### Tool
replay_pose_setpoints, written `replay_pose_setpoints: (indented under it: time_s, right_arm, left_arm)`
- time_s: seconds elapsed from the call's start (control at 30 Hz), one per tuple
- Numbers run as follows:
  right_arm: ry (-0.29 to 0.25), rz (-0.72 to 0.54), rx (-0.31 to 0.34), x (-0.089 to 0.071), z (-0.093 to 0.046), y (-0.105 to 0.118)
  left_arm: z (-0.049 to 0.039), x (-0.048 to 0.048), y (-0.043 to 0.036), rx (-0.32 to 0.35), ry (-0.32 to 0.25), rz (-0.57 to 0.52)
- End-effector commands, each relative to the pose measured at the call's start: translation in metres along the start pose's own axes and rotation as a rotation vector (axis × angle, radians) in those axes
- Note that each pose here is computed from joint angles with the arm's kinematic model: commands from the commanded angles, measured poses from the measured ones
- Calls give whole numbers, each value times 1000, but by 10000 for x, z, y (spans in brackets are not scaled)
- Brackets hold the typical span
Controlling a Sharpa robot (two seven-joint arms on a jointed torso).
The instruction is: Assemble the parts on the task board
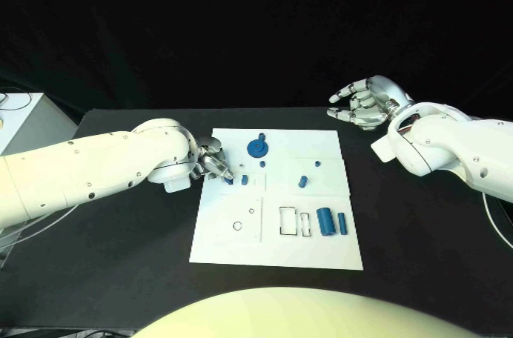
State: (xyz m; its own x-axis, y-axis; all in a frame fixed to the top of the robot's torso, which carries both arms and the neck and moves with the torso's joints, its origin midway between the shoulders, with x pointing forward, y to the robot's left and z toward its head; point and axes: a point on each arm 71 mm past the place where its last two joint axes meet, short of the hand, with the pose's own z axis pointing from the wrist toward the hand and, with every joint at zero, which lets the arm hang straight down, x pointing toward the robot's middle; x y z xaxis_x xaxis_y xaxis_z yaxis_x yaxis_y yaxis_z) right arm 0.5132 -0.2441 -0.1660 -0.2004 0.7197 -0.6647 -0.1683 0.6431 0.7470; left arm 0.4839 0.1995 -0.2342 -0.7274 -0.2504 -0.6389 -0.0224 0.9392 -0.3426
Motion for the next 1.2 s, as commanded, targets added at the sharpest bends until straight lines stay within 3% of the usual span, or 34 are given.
replay_pose_setpoints:
  time_s: [0.03, 0.83, 1.2]
  right_arm:
    - [15, -4, -13, 13, -2, 8]
    - [19, -3, -14, 18, -7, 5]
    - [19, -3, -13, 13, -11, -1]
  left_arm:
    - [5, 12, -13, 0, 12, 19]
    - [36, 64, -58, 2, 44, 44]
    - [50, 69, -24, -10, 42, 62]
